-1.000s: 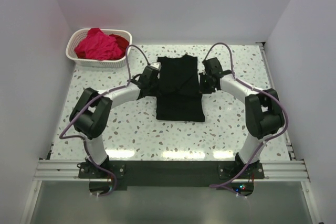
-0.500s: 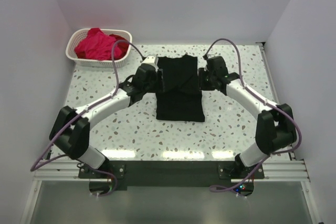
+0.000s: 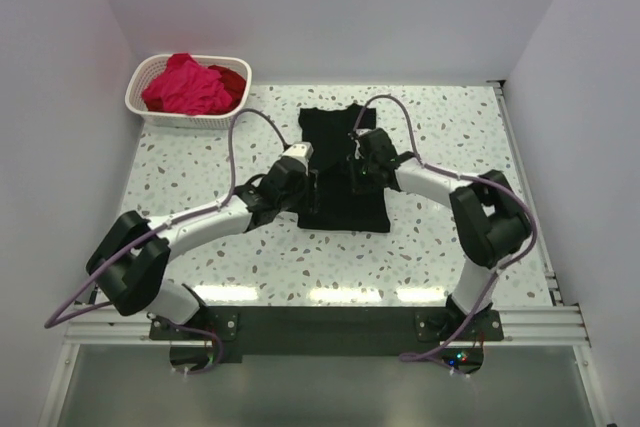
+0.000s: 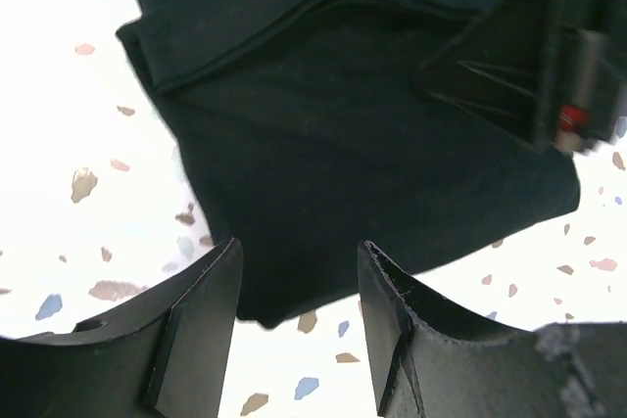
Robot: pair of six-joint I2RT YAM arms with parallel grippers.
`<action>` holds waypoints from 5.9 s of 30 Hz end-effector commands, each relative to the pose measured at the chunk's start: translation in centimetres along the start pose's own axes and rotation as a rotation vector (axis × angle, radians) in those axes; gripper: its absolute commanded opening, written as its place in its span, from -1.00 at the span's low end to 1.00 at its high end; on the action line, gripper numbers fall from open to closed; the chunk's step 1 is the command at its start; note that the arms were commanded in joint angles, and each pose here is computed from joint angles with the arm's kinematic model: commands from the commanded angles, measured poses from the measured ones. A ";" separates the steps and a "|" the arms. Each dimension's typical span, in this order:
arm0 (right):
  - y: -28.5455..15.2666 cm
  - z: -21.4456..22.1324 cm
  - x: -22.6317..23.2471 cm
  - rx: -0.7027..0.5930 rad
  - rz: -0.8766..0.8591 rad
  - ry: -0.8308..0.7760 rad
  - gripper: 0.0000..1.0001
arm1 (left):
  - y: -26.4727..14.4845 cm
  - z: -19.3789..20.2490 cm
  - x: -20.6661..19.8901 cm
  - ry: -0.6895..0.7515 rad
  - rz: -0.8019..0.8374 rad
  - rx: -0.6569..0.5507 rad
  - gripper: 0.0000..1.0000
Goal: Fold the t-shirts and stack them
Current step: Fold the tshirt
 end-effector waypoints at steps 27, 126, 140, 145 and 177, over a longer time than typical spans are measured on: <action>-4.1 -4.1 1.0 -0.142 -0.410 0.125 -0.18 | -4.0 3.1 2.4 -0.162 0.213 -0.322 0.93; 5.6 -3.0 8.4 0.096 -0.691 0.190 -0.66 | -3.6 5.3 2.7 -0.337 0.359 0.082 0.45; -4.9 -1.9 -0.1 -0.097 -0.652 0.342 -0.46 | -1.4 1.7 -1.2 -0.336 0.462 0.047 0.14; -3.7 1.8 -4.5 -0.102 -0.600 0.450 -0.47 | 1.8 4.5 -0.1 -0.345 0.391 0.150 -0.04; 2.2 10.0 3.2 0.043 -0.820 0.548 -0.42 | 0.4 8.8 5.3 -0.375 0.170 0.221 -0.16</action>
Point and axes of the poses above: each gripper's point midway between its finger pads, its own y axis out along the fingers, its own x axis along the line the jaws close on, z = x × y, the point moved 7 cm from there along -y, back along the fingers, and after that the axes turned 2 degrees about y, right-handed, at the moved point
